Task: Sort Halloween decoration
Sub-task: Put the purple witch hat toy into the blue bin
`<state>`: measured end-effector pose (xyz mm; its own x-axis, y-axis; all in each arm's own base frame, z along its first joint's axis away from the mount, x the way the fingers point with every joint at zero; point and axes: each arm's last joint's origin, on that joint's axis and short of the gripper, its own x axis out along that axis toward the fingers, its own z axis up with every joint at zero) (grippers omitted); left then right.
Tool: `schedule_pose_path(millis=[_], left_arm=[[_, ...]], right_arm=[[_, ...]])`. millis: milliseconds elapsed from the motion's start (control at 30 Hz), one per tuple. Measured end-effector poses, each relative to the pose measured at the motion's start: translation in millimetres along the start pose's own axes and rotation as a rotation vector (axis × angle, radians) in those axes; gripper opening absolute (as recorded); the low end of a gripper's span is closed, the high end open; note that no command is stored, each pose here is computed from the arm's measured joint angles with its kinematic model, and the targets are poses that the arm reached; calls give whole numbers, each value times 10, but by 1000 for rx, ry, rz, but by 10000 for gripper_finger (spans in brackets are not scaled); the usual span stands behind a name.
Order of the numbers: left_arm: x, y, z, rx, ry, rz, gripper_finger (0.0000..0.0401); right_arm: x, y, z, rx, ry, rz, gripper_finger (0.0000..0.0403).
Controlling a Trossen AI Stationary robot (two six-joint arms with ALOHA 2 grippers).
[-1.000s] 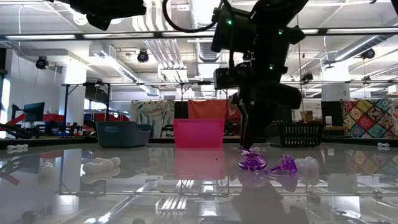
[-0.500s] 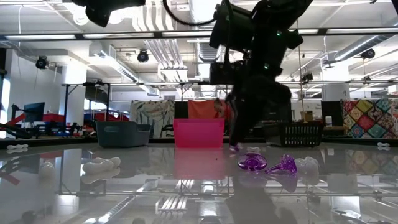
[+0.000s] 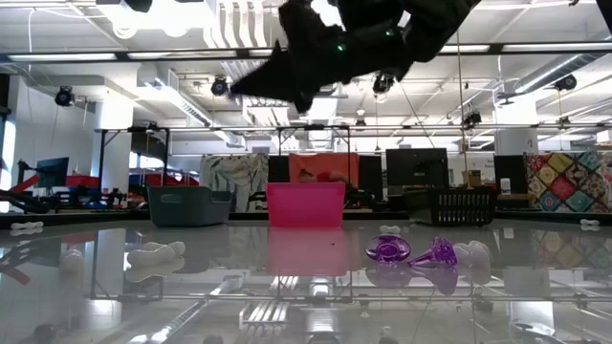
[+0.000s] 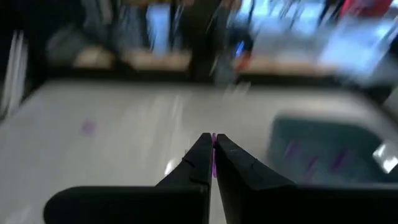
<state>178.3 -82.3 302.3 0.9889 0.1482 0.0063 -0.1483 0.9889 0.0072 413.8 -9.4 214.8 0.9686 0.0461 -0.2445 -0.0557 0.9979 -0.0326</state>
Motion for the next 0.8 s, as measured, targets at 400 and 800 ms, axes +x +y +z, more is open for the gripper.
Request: schedule_pose_path(millis=[400,800], left_arm=[[-186,151,188,37,-89,7,98],[-304,246,229,67,-89,9,98]], right_arm=[[193,-456,27,-14,-290,-237,9],[833,-862,-214,111,-292,-281,9]])
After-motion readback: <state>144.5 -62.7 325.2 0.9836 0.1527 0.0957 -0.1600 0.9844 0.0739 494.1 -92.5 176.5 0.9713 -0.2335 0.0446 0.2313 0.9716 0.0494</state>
